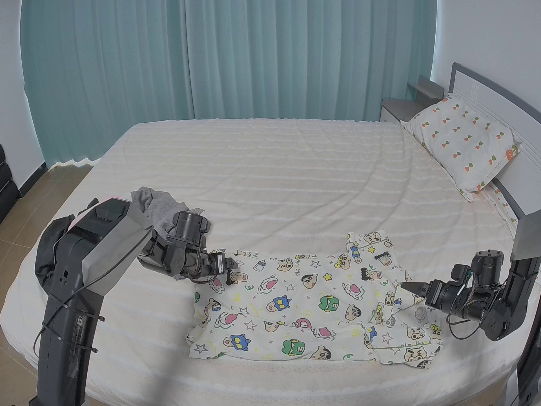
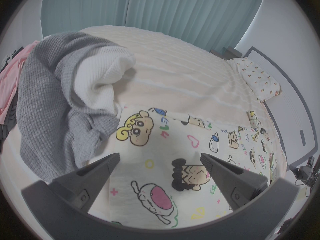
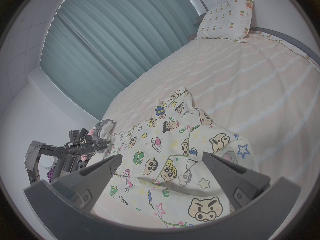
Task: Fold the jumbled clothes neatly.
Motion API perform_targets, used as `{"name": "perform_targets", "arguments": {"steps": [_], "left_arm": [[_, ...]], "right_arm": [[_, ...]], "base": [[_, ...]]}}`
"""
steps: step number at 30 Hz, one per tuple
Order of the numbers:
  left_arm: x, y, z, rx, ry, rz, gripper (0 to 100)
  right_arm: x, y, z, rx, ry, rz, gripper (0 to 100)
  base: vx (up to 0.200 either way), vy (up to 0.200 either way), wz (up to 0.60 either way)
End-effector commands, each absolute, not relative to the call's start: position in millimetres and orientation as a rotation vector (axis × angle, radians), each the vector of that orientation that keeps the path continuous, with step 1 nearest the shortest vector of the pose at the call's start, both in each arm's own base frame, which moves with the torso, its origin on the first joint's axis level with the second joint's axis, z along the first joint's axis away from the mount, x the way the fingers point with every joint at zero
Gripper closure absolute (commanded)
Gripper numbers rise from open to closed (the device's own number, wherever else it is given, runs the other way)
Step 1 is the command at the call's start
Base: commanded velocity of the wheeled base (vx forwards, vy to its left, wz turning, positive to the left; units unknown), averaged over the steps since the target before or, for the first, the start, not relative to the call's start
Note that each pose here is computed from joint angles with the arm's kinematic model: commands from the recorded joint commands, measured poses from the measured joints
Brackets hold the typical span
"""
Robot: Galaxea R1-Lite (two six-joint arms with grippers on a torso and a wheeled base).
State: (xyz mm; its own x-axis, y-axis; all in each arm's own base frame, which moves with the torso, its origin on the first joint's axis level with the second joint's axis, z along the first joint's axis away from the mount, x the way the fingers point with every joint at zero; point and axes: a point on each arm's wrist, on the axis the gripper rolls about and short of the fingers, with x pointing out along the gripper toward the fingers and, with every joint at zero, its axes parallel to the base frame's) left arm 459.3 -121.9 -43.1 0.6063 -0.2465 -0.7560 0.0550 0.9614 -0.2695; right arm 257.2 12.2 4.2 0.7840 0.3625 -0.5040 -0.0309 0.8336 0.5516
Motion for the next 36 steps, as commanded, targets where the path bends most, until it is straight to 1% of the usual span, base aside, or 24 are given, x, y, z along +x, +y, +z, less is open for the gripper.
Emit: {"name": "perform_targets", "arguments": {"steps": [1,11,17,21,24,28,31,32,35,36], "left_arm": [[460,-118,-40,-0.23,0.904,-0.168,0],[470,-110,-43,-0.217,0.877,-0.121,0],[476,-110,-46,-0.222,0.862,-0.12,0],[479,-119,-56,-0.219,0.868,-0.129,0],[481,-125,-57,-0.221,0.859,-0.139,0],[481,-142,-59,-0.236,0.854,-0.158,0],[481,-146,-60,-0.237,0.855,-0.163,0],[481,-146,-59,-0.236,0.853,-0.161,100],[481,-145,-58,-0.239,0.847,-0.135,100],[481,-145,-54,-0.263,0.834,-0.09,100]], "right_arm": [[257,13,4,0.553,0.644,0.225,0],[257,15,2,0.549,0.652,0.231,0],[258,16,-1,0.548,0.659,0.233,0],[258,16,-1,0.548,0.659,0.233,0],[258,16,-1,0.548,0.659,0.233,0],[259,16,-5,0.548,0.67,0.228,0],[261,16,-6,0.542,0.658,0.233,0],[263,15,-5,0.543,0.643,0.232,0],[269,13,-5,0.542,0.625,0.231,0],[291,13,-7,0.538,0.596,0.236,0]], "base": [[0.0,0.0,0.0],[0.0,0.0,0.0],[0.0,0.0,0.0],[0.0,0.0,0.0],[0.0,0.0,0.0],[0.0,0.0,0.0],[0.0,0.0,0.0],[0.0,0.0,0.0],[0.0,0.0,0.0],[0.0,0.0,0.0]]}}
